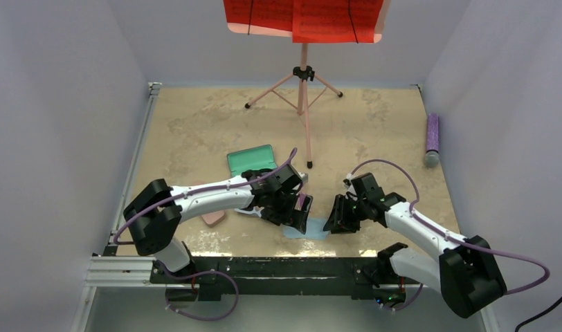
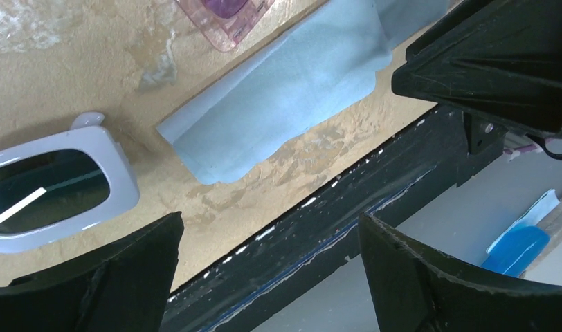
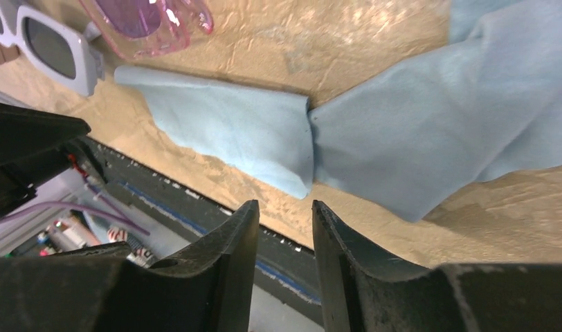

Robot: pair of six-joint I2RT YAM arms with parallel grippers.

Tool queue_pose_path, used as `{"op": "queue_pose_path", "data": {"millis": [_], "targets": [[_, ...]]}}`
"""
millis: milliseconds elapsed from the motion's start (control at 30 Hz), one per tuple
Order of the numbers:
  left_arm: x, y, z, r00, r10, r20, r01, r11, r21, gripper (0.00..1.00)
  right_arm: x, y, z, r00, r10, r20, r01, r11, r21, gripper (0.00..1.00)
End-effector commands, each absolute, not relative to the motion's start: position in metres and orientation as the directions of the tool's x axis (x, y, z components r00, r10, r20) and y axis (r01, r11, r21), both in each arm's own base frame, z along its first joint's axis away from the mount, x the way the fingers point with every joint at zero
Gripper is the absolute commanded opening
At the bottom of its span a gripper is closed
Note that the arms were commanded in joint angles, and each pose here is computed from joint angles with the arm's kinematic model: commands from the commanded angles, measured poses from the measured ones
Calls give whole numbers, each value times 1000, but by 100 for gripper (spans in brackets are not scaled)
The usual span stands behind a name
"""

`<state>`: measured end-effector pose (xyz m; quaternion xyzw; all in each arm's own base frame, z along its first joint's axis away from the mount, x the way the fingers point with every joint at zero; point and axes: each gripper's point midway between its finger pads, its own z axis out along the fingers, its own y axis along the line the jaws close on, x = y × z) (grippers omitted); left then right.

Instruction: Organize the sunglasses

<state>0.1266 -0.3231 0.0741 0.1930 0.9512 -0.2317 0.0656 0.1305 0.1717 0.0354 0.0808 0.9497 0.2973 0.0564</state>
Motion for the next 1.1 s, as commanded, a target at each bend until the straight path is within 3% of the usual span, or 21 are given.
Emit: {"op": "queue_pose_path", "data": {"millis": [0, 367, 700, 1067], "targets": [[134, -342, 70, -942, 266, -205, 332, 820, -465, 100, 140, 164, 31, -969, 208, -136, 104, 838, 535, 40], [140, -327, 48, -964, 211, -160, 256, 901, -351, 100, 138, 171, 25, -968, 183, -173, 71, 857, 511, 40], [133, -335, 37, -981, 169, -96, 193, 902, -387, 99, 134, 176, 21, -966, 172, -191, 58, 870, 489, 39], [140, -319, 14, -994, 79, -73, 95, 961, -259, 76, 137, 138, 10, -917, 326, -230, 229, 902, 365, 42]]}}
